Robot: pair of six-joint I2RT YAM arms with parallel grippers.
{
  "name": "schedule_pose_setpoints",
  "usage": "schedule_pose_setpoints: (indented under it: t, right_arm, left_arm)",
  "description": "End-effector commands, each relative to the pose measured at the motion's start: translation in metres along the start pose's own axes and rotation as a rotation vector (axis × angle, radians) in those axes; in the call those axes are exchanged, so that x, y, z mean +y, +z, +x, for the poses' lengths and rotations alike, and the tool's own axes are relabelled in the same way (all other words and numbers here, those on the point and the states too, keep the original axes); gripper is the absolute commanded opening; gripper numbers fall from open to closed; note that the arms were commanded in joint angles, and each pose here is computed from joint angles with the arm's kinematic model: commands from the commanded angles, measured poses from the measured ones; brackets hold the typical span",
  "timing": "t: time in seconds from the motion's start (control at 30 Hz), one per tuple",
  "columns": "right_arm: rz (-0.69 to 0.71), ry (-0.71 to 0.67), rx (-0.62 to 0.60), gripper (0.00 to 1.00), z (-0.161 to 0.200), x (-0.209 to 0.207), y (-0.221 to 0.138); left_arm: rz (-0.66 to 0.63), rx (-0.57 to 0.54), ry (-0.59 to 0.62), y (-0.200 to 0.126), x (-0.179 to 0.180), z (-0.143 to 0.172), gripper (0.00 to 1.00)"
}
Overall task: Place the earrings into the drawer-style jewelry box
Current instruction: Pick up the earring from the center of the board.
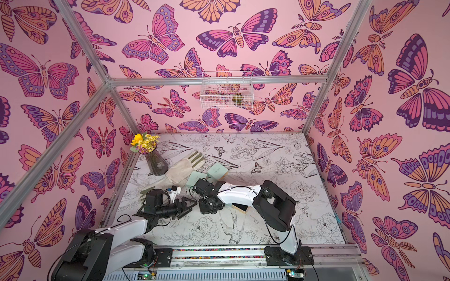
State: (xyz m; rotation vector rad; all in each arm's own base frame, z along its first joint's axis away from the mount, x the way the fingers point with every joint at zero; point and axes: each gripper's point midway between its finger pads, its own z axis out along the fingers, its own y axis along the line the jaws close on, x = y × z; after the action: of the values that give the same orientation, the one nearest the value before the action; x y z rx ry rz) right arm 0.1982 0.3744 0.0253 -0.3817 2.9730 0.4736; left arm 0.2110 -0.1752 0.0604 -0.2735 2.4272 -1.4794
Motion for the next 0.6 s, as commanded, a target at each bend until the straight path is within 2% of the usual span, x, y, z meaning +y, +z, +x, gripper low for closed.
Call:
schedule_pose_setpoints:
  t: [0.0,0.57]
  right_arm:
    - [0.029,-0.019,0.007,0.17,0.0,-0.0014,0.0034]
    - [0.036,-0.017,0.013,0.1,0.0003,-0.0026,0.006]
  left_arm:
    - [-0.007,0.011,0.003,0.0001,0.002,0.0005,0.83]
    - [-0.008,0.01,0.005,0.0,0.0025,0.0007,0.83]
